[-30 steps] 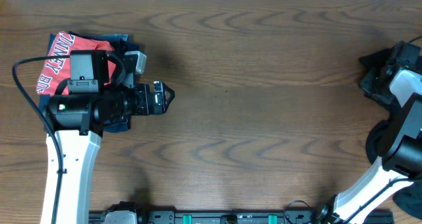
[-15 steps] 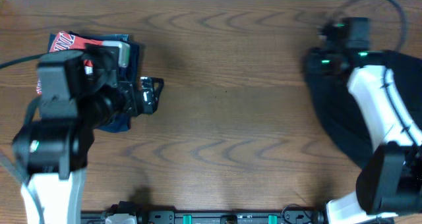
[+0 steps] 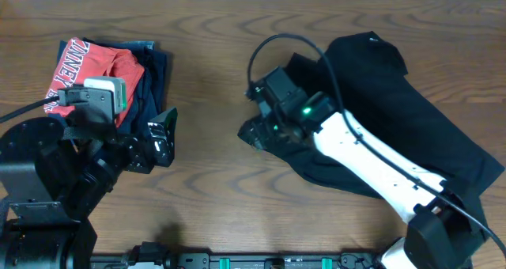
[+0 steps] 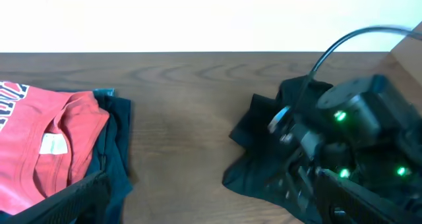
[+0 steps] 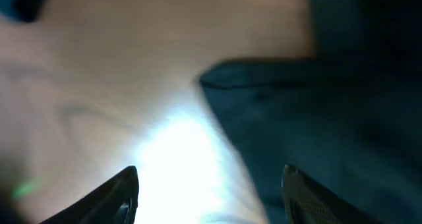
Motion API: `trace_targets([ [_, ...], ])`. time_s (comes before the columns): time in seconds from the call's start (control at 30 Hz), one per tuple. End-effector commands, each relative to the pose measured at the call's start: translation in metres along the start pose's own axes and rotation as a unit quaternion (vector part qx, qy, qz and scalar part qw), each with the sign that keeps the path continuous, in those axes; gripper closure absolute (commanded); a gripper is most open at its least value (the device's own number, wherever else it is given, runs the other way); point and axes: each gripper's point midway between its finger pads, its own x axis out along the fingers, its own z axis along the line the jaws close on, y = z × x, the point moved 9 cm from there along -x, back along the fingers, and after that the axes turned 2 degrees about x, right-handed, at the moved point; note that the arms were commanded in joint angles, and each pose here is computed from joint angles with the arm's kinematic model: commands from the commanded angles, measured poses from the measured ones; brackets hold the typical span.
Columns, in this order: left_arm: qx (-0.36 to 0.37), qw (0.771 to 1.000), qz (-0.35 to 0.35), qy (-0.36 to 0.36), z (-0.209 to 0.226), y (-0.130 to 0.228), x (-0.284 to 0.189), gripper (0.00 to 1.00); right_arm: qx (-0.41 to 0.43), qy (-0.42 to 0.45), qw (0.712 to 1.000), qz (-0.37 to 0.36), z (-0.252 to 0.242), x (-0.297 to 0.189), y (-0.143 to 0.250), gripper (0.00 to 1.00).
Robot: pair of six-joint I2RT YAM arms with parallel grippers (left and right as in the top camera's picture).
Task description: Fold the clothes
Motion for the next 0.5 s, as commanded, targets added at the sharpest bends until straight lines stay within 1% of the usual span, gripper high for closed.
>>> trace_targets([
  [0.0, -0.004, 1.000, 0.019, -0.001, 0.003, 0.000, 0.009, 0.02, 0.103, 0.077, 0.989, -0.079, -0.051, -0.049, -0.014, 0.32],
  [0.13, -0.019, 0.996, 0.081, 0.040, 0.003, 0.005, 0.042, 0.02, 0.200, 0.078, 0.968, -0.130, -0.098, -0.098, -0.012, 0.34],
  [0.27, -0.014, 0.984, 0.162, 0.077, -0.007, 0.014, 0.087, 0.02, 0.263, 0.062, 0.949, -0.159, -0.131, -0.134, -0.001, 0.35],
  [0.37, 0.008, 0.970, 0.218, 0.109, -0.023, 0.024, 0.127, 0.02, 0.322, 0.078, 0.930, -0.157, -0.155, -0.150, 0.014, 0.35],
  [0.47, 0.036, 0.956, 0.257, 0.138, -0.040, 0.036, 0.169, 0.02, 0.383, 0.100, 0.908, -0.137, -0.179, -0.157, 0.031, 0.33],
])
